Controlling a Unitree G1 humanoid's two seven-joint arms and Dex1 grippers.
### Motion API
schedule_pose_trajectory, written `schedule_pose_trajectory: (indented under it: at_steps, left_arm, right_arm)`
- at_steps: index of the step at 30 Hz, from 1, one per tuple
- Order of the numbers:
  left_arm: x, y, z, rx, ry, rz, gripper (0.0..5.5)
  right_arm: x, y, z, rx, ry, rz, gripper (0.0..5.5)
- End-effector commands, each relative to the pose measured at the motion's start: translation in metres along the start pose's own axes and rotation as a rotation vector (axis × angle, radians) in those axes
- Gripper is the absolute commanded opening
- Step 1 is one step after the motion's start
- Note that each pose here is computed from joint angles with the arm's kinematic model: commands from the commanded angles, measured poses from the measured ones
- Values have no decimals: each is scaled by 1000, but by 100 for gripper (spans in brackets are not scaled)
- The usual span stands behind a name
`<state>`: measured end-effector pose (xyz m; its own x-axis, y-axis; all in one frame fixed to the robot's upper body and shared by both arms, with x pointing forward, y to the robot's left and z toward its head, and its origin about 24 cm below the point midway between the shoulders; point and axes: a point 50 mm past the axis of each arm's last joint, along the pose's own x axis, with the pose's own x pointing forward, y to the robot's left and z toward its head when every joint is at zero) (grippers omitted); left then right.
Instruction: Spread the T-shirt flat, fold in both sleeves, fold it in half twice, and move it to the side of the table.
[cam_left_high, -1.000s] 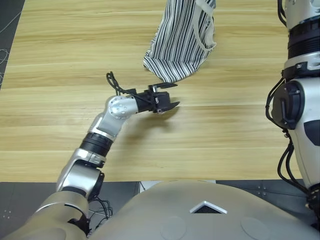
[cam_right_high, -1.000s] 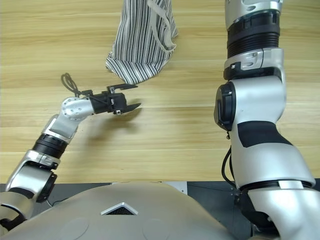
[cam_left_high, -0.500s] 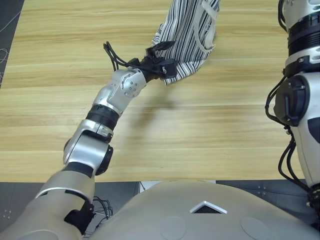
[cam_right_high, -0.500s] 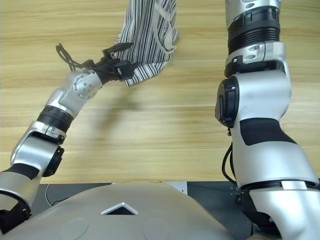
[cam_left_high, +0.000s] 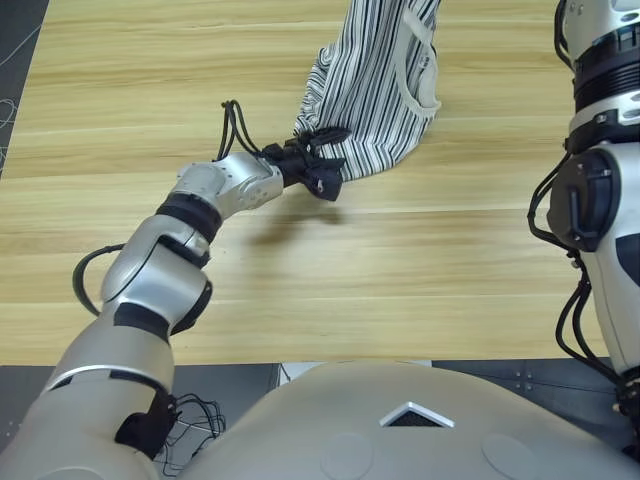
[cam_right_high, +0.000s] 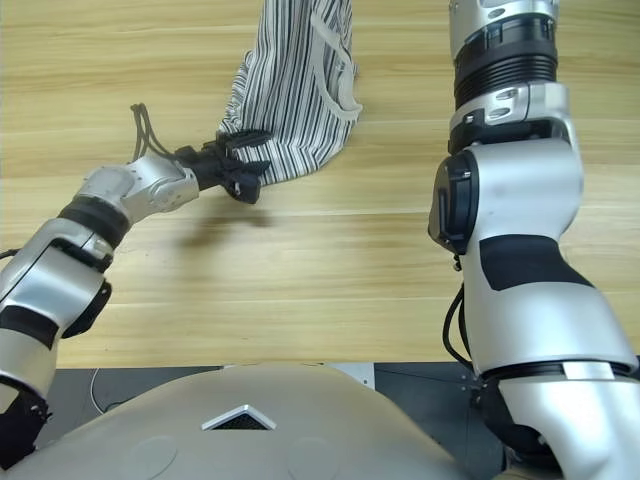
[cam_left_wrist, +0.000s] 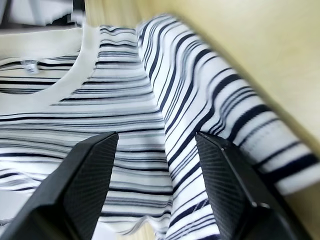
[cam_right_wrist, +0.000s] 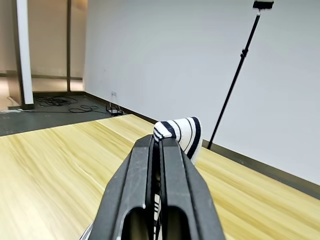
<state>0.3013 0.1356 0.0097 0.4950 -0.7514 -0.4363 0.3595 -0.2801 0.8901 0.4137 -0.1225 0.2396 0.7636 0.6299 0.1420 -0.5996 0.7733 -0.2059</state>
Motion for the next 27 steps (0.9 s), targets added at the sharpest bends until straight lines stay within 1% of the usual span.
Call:
schedule_pose_trajectory:
  at_steps: [1,4,6,9,12,15,17,21,24,27]
  left_arm:
    - [-51,-60,14,4,-77,-287,291]
    - [-81,-66,19,9,-77,-350,291]
    - [-96,-67,20,16,-66,-389,291]
    - [-114,-68,19,16,-45,-437,291]
    - [-129,-64,17,13,-21,-468,291]
    - [-140,-56,17,9,-11,-471,291]
    - [-147,-49,22,3,-16,-472,291]
    - [-156,-37,28,-7,-15,-480,291]
    - [-164,-36,23,5,18,-520,291]
    - [-170,-37,14,41,57,-557,291]
  right_arm:
    - [-18,-18,-10,-36,69,-29,13]
    - [-38,-29,-28,-34,148,-16,13]
    - [-57,-33,-44,0,228,43,13]
    - [-93,-31,-66,29,376,207,13]
    - [-138,-21,-86,13,578,427,13]
    - [-166,-9,-97,-10,729,576,13]
    - [-171,-5,-105,-1,774,586,13]
    - [-168,8,-125,47,802,550,13]
    - [-165,15,-147,-2,842,476,13]
    - [-162,20,-159,-50,853,430,13]
